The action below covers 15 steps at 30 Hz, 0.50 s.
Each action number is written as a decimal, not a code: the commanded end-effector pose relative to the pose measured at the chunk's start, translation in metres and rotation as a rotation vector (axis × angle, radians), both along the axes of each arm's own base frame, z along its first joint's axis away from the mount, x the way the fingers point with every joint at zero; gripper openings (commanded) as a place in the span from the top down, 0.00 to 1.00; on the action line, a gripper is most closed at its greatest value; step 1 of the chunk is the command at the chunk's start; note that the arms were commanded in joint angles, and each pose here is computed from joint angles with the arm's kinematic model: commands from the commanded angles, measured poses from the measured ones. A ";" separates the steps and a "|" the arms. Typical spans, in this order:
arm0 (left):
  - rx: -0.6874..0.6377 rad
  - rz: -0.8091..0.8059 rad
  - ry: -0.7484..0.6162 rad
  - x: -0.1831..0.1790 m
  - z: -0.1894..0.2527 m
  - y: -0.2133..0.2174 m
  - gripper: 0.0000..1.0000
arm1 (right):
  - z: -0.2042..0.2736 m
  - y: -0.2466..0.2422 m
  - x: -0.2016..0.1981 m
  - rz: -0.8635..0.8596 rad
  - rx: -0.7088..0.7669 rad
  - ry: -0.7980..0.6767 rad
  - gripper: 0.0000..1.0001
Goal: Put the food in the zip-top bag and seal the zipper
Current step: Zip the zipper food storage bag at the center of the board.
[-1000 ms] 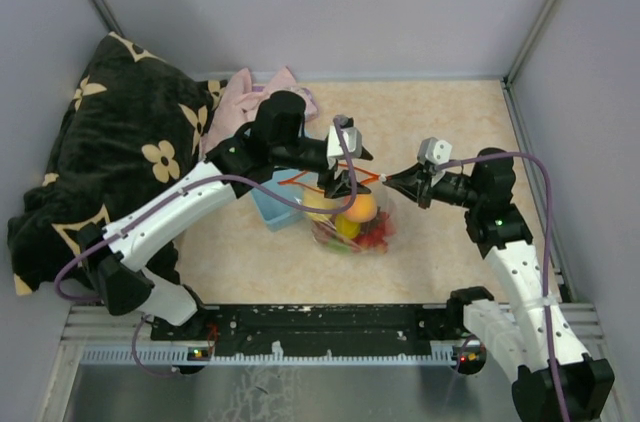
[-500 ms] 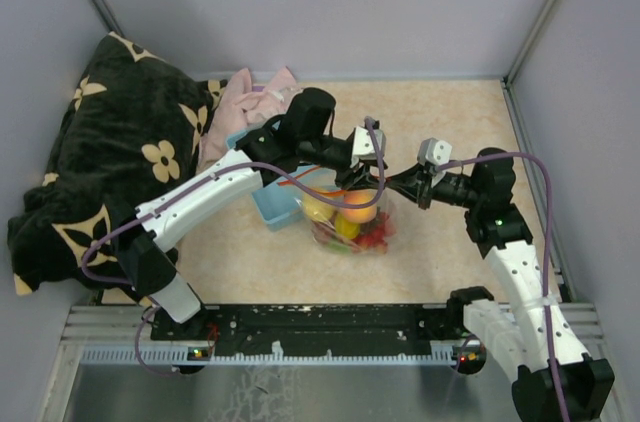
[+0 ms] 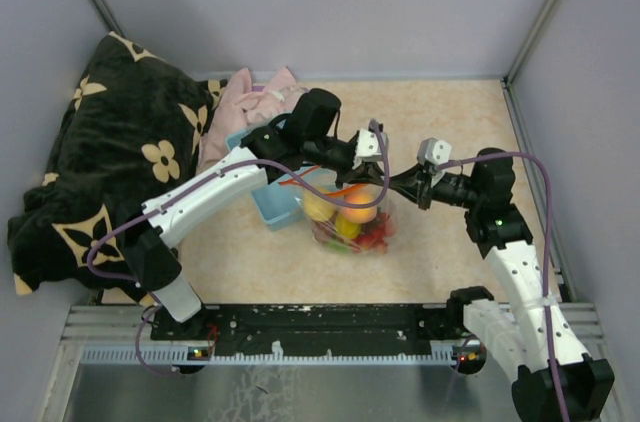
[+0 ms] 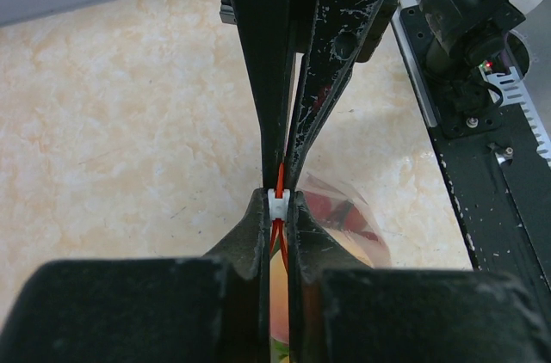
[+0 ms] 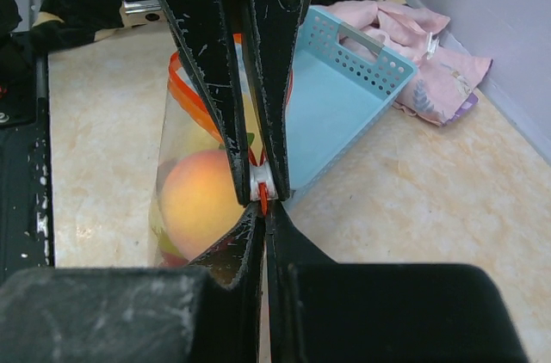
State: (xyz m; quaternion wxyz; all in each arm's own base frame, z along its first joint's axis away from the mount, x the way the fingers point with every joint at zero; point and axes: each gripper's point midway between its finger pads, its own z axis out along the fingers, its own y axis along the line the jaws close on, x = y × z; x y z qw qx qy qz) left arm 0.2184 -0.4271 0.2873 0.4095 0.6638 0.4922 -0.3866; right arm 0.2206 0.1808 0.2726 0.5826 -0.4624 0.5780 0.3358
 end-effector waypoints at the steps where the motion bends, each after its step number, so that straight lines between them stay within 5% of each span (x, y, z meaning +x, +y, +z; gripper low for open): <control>1: 0.025 0.029 -0.027 0.000 0.006 0.010 1.00 | 0.035 0.000 0.000 -0.010 0.018 -0.129 1.00; 15: 0.110 0.140 0.001 0.008 -0.004 0.048 1.00 | 0.038 -0.014 0.012 -0.146 0.000 -0.109 1.00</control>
